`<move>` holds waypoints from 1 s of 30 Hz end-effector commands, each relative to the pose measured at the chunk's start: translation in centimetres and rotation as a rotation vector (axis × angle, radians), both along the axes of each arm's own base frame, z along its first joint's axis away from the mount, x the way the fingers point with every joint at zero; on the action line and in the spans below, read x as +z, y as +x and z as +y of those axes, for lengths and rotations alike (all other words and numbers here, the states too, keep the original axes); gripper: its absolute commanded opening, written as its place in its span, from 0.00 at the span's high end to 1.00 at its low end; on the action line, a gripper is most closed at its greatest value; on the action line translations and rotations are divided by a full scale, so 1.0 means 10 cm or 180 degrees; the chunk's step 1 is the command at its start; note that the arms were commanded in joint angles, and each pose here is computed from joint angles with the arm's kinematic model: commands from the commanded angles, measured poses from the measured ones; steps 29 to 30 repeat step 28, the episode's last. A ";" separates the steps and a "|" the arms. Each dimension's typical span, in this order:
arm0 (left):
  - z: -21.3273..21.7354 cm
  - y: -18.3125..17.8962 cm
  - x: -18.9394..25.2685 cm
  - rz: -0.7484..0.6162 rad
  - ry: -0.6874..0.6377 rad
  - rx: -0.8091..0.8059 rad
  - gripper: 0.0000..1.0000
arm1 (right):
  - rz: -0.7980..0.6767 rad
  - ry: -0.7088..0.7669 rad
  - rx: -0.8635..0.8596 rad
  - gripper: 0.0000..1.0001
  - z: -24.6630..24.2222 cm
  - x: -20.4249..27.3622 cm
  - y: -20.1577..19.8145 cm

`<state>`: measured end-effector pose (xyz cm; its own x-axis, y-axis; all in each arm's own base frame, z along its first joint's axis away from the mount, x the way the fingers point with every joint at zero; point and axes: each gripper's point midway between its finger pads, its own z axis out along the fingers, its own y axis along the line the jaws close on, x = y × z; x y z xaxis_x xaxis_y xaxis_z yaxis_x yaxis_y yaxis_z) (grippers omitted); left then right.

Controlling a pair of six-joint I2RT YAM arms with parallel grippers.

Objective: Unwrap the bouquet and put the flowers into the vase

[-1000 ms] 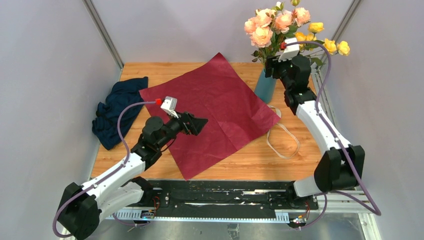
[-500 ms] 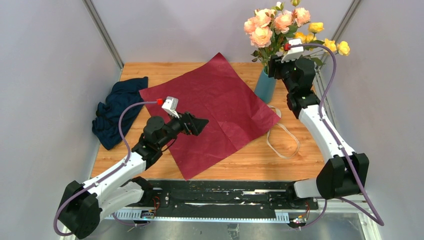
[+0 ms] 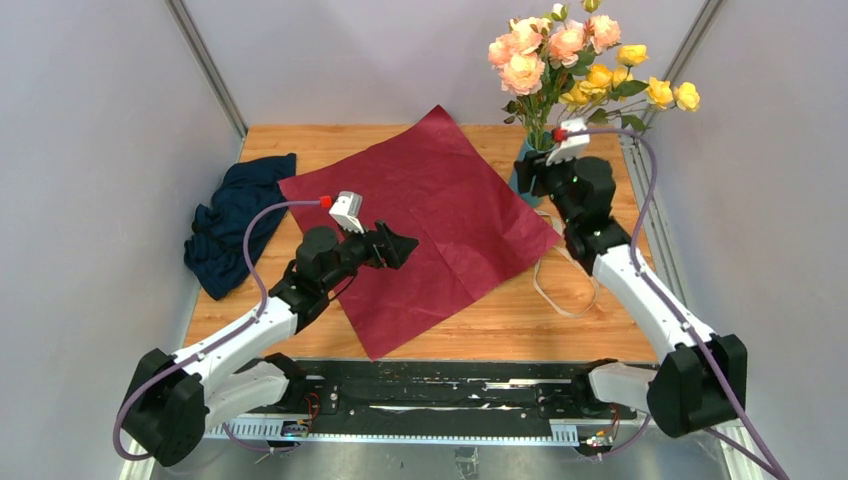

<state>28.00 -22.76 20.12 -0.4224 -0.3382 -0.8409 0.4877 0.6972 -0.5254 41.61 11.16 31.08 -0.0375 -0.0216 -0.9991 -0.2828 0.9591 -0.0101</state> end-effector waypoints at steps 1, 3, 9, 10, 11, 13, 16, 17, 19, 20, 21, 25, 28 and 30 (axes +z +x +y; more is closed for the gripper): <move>0.04 0.06 -0.02 0.0083 0.0114 0.0131 0.03 | 0.0123 0.0074 0.0178 0.37 0.33 -0.34 -0.31; 0.06 0.05 -0.03 0.0099 0.0129 0.0156 0.02 | 0.0268 0.0055 0.0208 0.37 0.43 -0.62 -0.42; 0.11 0.00 -0.07 0.0209 0.0221 0.0192 0.02 | 0.0466 -0.0094 0.0320 0.37 0.67 -1.05 -0.73; 0.12 -0.01 -0.08 0.0214 0.0219 0.0195 0.03 | 0.0481 -0.0110 0.0308 0.37 0.67 -1.08 -0.75; 0.13 -0.03 -0.08 0.0210 0.0214 0.0196 0.03 | 0.0494 -0.0122 0.0287 0.37 0.65 -1.10 -0.77; 0.16 -0.05 -0.07 0.0207 0.0199 0.0216 0.03 | 0.0514 -0.0135 0.0254 0.37 0.62 -1.13 -0.79; 0.20 -0.09 -0.06 0.0185 0.0220 0.0245 0.03 | 0.0545 -0.0140 0.0232 0.37 0.59 -1.16 -0.82; 0.21 -0.09 -0.06 0.0176 0.0236 0.0252 0.03 | 0.0557 -0.0133 0.0234 0.37 0.59 -1.17 -0.83; 0.23 -0.10 -0.08 0.0196 0.0271 0.0263 0.03 | 0.0576 -0.0120 0.0238 0.37 0.59 -1.20 -0.83; 0.23 -0.10 -0.08 0.0199 0.0274 0.0262 0.03 | 0.0598 -0.0119 0.0241 0.37 0.60 -1.23 -0.83; 0.23 -0.11 -0.08 0.0203 0.0278 0.0253 0.03 | 0.0613 -0.0123 0.0245 0.37 0.61 -1.24 -0.83; 0.18 -0.15 -0.08 0.0177 0.0296 0.0107 0.05 | 0.0653 -0.0132 0.0265 0.37 0.63 -1.27 -0.84; 0.18 -0.16 -0.03 0.0155 0.0268 0.0098 0.04 | 0.0652 -0.0143 0.0246 0.37 0.61 -1.27 -0.86; 0.18 -0.16 -0.03 0.0155 0.0268 0.0098 0.04 | 0.0652 -0.0143 0.0246 0.37 0.61 -1.27 -0.86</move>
